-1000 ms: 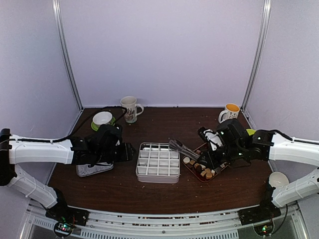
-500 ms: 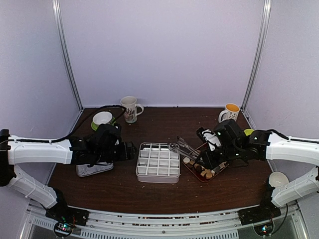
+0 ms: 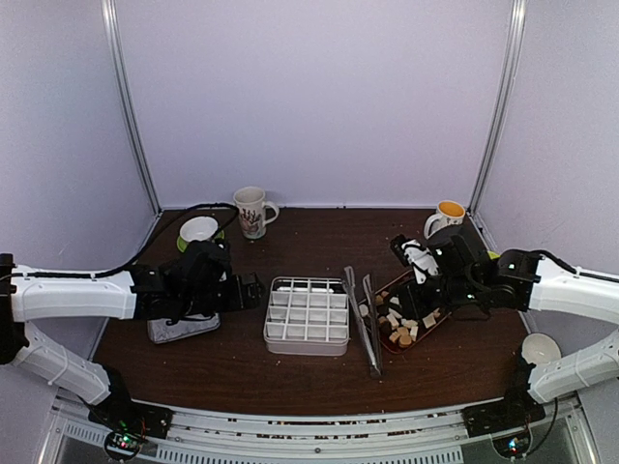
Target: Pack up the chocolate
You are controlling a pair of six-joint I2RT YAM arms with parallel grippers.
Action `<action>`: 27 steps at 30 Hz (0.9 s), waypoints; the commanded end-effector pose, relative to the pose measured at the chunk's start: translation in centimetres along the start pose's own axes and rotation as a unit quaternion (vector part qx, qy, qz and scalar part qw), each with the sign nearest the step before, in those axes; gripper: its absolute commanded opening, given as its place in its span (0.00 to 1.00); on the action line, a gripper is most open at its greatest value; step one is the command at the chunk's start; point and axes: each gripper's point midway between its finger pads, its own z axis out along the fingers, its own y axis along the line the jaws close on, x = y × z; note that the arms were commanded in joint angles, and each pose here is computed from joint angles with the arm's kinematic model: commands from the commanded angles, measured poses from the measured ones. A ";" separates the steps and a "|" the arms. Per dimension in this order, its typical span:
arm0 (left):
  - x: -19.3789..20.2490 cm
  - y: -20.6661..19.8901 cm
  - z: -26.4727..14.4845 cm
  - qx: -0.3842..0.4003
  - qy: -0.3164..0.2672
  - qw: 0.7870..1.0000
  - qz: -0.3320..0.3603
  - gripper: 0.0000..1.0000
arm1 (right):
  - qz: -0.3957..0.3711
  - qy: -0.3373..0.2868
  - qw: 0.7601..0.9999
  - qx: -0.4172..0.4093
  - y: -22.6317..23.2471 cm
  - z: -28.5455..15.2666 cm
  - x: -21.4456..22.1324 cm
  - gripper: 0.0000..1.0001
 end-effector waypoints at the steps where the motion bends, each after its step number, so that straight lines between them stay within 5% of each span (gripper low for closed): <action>1: -0.7 0.5 -0.4 0.001 -0.018 1.000 -0.007 0.98 | 0.005 -0.039 0.999 0.014 -0.5 -2.0 -1.5 0.44; 18: -1.6 -2.3 -0.6 0.055 -0.020 0.997 0.060 0.95 | 0.140 0.037 0.989 -0.011 1.1 0.0 3.9 0.48; 27: -1.4 -3.1 -0.6 0.074 -0.016 0.995 0.066 0.95 | 0.189 0.033 0.981 -0.022 2.4 1.2 4.6 0.73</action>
